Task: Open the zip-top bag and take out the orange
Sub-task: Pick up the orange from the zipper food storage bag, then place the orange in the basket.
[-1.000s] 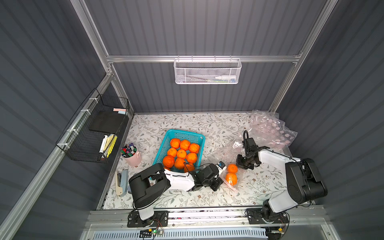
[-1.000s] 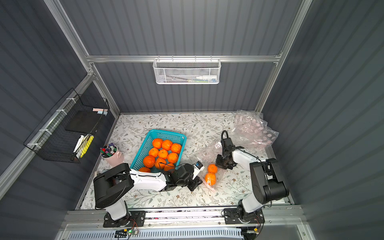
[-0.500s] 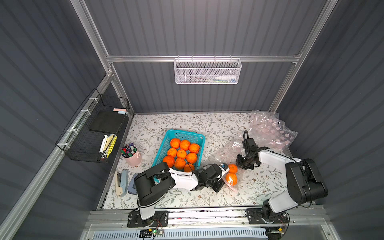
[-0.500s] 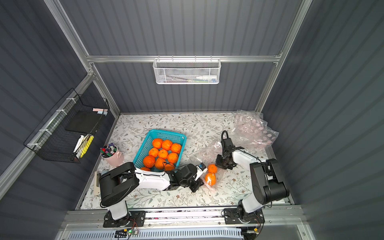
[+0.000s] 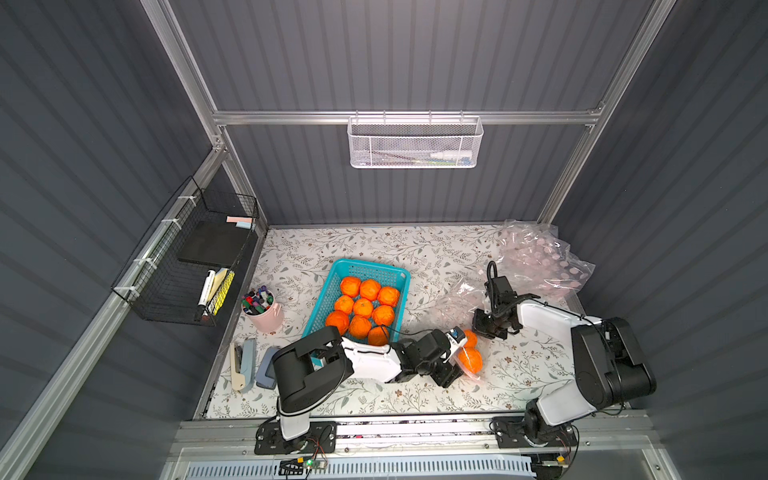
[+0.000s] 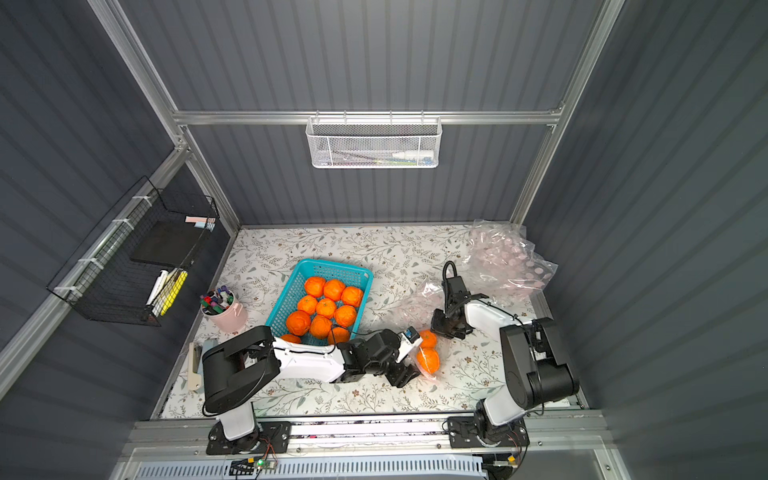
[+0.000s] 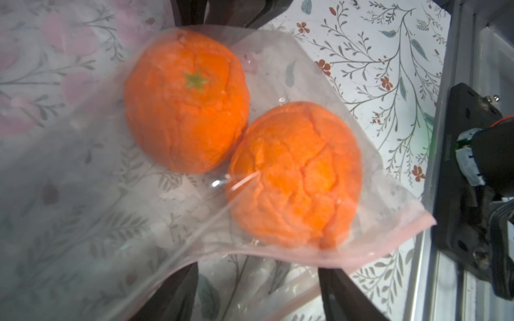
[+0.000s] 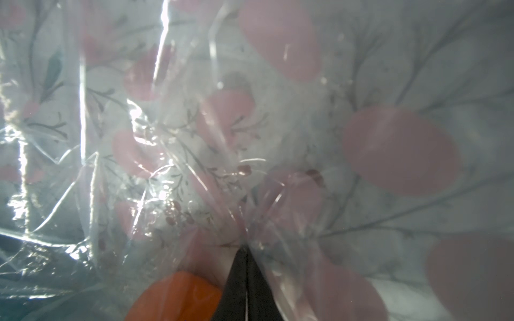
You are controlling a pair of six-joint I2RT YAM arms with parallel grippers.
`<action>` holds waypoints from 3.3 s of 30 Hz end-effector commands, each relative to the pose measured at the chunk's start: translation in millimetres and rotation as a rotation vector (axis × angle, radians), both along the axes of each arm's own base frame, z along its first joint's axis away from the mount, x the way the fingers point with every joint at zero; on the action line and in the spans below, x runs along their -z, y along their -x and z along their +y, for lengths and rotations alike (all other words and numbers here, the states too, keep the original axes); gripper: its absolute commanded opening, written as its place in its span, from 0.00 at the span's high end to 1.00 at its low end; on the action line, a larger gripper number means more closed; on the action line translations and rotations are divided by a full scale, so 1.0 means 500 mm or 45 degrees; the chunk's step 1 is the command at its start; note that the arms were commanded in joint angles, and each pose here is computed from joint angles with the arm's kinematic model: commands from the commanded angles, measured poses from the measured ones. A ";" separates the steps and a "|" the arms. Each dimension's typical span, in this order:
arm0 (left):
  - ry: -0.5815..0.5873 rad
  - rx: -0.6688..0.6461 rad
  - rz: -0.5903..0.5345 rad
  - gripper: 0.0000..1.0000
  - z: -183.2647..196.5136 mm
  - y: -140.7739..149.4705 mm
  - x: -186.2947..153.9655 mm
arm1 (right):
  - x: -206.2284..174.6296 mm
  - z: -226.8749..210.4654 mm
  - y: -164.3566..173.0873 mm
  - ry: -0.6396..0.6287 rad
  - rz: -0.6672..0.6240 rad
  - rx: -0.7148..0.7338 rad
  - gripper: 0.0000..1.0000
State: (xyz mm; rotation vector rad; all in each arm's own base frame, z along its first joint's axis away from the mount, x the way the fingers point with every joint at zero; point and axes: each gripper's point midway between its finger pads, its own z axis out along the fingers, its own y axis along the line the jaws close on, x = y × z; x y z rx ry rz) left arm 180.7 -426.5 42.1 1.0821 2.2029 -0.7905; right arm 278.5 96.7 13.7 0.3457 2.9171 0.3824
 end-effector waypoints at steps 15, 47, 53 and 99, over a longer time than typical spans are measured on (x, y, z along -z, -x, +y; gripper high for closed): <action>0.111 0.082 -0.060 0.18 -0.090 -0.018 -0.038 | 0.012 -0.003 0.022 0.017 0.041 -0.010 0.92; 0.141 0.053 0.008 0.57 -0.084 -0.007 -0.045 | 0.011 -0.002 0.022 0.026 0.035 -0.016 0.92; 0.026 0.037 0.072 0.59 -0.020 0.020 -0.034 | 0.012 -0.002 0.022 0.025 0.034 -0.016 0.92; -0.546 -0.914 0.208 0.60 0.528 -0.004 -0.229 | 0.011 0.004 0.025 0.021 0.030 -0.032 0.91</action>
